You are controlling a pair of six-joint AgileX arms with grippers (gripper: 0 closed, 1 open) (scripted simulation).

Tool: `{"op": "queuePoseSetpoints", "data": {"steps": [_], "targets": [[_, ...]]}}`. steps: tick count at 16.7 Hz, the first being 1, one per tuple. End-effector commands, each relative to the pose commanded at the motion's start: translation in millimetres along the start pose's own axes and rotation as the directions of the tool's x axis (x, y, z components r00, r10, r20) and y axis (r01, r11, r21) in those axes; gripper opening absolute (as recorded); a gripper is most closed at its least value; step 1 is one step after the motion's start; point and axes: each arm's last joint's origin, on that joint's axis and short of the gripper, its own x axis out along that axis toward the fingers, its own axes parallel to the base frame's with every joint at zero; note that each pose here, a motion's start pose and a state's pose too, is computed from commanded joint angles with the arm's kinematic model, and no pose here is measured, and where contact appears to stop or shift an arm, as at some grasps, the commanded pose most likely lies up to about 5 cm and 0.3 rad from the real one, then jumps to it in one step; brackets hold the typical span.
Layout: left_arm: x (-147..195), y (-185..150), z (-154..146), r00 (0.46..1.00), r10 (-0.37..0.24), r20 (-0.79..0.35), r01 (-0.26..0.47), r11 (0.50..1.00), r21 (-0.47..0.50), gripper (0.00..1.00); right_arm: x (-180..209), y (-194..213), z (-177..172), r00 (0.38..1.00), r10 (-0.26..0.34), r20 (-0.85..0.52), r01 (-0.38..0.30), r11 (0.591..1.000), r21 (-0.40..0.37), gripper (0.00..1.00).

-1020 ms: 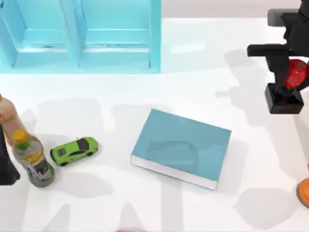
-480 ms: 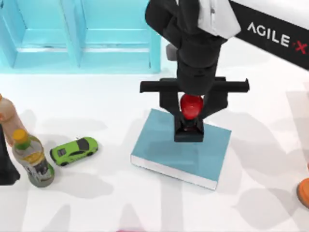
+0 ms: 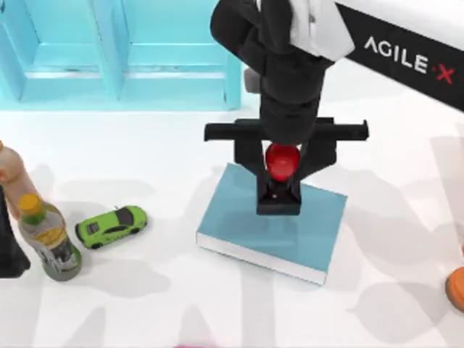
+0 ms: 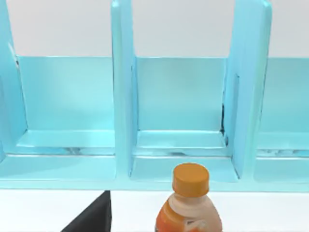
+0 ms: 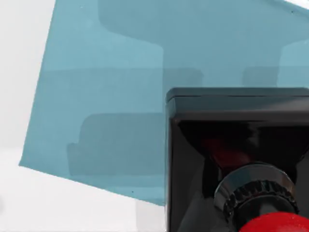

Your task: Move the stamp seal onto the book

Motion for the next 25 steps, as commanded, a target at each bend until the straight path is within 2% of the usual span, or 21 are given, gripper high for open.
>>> {"op": "queuePoseSetpoints", "data": {"steps": [6, 19, 25], "targets": [[0.0, 0.0, 0.0, 1.000, 0.000, 0.000, 0.000, 1.000, 0.000, 1.00, -2.5, 0.8, -0.1, 1.000, 0.000, 0.002, 0.000, 1.000, -0.002, 0.00], [0.0, 0.0, 0.0, 1.000, 0.000, 0.000, 0.000, 1.000, 0.000, 1.00, -2.5, 0.8, -0.1, 1.000, 0.000, 0.002, 0.000, 1.000, -0.002, 0.98], [0.0, 0.0, 0.0, 1.000, 0.000, 0.000, 0.000, 1.000, 0.000, 1.00, -2.5, 0.8, -0.1, 1.000, 0.000, 0.002, 0.000, 1.000, -0.002, 1.00]]}}
